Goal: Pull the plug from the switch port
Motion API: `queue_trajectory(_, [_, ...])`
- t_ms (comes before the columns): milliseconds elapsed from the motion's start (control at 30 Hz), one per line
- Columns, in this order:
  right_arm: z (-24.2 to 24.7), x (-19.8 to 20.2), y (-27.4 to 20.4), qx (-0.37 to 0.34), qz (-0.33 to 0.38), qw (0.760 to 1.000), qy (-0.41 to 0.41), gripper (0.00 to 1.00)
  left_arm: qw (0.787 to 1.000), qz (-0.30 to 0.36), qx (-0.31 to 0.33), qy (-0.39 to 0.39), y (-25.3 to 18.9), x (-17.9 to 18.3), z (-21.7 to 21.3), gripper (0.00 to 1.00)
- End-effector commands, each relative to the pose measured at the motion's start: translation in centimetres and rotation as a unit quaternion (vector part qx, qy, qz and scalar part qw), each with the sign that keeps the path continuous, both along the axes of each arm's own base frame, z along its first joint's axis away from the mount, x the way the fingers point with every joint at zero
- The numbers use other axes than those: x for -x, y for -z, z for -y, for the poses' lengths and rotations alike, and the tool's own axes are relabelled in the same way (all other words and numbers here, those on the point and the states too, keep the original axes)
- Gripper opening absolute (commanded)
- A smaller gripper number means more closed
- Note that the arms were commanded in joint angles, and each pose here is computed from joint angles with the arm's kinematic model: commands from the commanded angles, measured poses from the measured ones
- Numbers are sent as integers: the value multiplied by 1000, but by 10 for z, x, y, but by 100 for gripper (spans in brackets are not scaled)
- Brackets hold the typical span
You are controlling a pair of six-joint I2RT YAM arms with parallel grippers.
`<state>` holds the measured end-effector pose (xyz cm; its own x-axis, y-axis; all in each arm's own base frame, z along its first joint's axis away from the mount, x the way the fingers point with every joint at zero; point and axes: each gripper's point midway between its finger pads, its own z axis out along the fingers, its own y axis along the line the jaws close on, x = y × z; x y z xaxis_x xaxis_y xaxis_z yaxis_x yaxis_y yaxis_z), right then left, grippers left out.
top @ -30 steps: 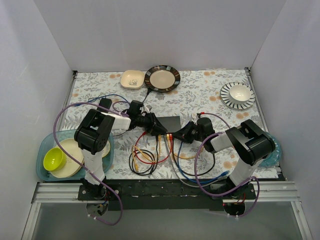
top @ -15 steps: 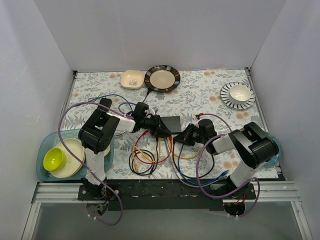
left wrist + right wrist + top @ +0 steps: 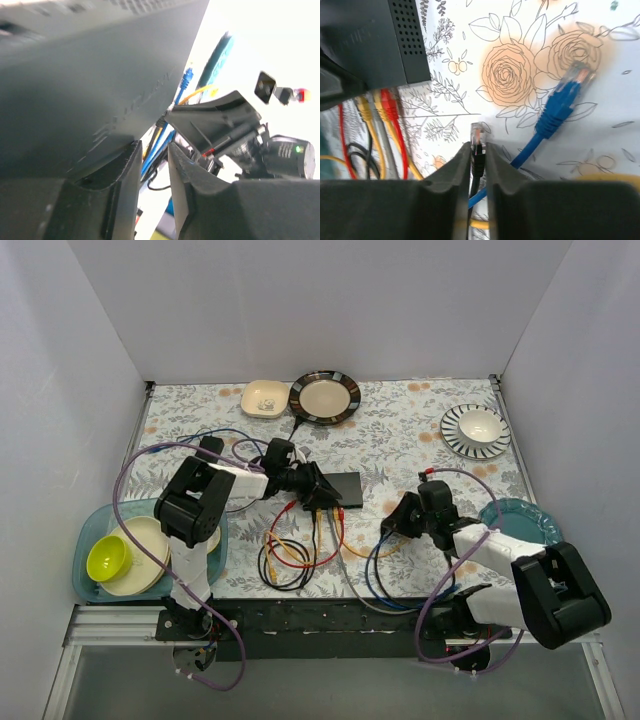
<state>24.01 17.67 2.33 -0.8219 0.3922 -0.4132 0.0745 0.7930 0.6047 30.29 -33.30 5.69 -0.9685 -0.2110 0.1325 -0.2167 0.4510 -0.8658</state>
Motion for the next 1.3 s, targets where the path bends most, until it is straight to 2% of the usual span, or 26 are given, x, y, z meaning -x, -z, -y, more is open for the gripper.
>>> queue_trajectory(0, [9,-15,-32,50,54,997,-12,40,999,36,-13,-37,-20,-20,-17,29])
queue_trajectory(67, [-1,-26,-56,34,93,995,-18,49,998,42,-17,-49,-22,-26,-22,30])
queue_trajectory(133, [-15,-38,-81,20,121,992,-29,52,997,51,-20,-55,-26,-31,-27,31])
queue_trajectory(233, [-48,-42,-94,-2,127,989,-81,53,996,54,-25,-59,-27,-37,-32,31])
queue_trajectory(367, [-89,-32,-66,-16,82,986,-144,52,996,49,-34,-59,-21,-37,-35,31])
queue_trajectory(500, [-106,-20,-38,-34,31,986,-160,50,997,37,-40,-56,-12,-31,-37,31])
queue_trajectory(900, [-112,-31,-7,-69,-16,994,-88,50,997,22,-54,-47,3,-19,-44,30])
queue_trajectory(1033, [-108,-39,-1,-95,-33,994,-36,49,997,20,-54,-47,3,-18,-46,30])
queue_trajectory(1267, [-95,-38,9,-129,-53,990,9,44,998,21,-48,-45,0,-21,-44,30])
